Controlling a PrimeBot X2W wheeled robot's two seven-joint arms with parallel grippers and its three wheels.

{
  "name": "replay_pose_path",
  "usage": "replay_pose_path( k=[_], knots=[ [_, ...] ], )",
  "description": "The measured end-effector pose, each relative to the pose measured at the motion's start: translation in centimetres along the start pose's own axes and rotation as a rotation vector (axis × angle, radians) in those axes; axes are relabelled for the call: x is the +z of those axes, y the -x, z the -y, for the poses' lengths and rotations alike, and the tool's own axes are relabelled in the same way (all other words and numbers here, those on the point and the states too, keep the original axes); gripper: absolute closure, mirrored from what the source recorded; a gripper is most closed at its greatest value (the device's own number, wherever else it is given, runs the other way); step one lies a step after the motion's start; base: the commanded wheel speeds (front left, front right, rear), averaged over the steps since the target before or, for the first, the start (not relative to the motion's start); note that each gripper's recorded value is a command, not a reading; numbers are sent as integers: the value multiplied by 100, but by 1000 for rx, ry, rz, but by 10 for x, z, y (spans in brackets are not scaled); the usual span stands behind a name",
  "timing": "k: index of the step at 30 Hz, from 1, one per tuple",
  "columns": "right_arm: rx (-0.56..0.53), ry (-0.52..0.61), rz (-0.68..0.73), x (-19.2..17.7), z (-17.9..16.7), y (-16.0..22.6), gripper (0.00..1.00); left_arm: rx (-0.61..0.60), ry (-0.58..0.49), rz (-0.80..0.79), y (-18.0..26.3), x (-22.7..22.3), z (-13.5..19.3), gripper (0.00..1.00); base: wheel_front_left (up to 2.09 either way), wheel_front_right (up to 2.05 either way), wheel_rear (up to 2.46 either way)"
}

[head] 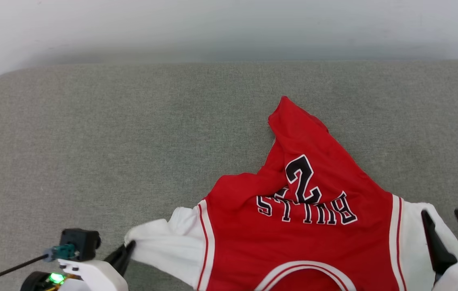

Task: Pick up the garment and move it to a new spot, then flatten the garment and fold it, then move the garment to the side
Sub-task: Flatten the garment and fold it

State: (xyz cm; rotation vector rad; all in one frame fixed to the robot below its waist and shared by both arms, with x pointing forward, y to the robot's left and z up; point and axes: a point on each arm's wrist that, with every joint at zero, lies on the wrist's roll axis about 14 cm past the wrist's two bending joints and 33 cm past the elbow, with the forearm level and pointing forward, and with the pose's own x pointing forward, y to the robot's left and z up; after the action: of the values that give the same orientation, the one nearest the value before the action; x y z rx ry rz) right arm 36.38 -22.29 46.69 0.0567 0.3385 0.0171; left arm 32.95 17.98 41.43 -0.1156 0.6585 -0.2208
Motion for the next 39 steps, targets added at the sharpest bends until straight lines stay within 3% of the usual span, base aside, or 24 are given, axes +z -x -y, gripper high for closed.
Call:
replay_pose_path(
  k=[8, 12, 18, 31, 33, 39],
  knots=[
    [-9, 44, -355, -53, 12, 30, 0, 24, -40, 141, 27, 48, -1, 100, 0, 0, 0],
    [-76, 75, -491, -68, 35, 43, 0, 30, -58, 167, 39, 59, 1, 100, 0, 0, 0],
    [-149, 73, -615, -84, 56, 48, 0, 26, -78, 186, 49, 68, 6, 100, 0, 0, 0],
    [-123, 19, -749, -127, 48, 32, 0, -1, -74, 148, 43, 61, 9, 100, 0, 0, 0],
    [-107, -3, -758, -131, 44, 30, 100, 3, -70, 138, 42, 59, 6, 100, 0, 0, 0],
    [-48, -26, -732, -129, 30, 27, 100, 7, -85, 133, 43, 56, 3, 100, 0, 0, 0]
  ],
)
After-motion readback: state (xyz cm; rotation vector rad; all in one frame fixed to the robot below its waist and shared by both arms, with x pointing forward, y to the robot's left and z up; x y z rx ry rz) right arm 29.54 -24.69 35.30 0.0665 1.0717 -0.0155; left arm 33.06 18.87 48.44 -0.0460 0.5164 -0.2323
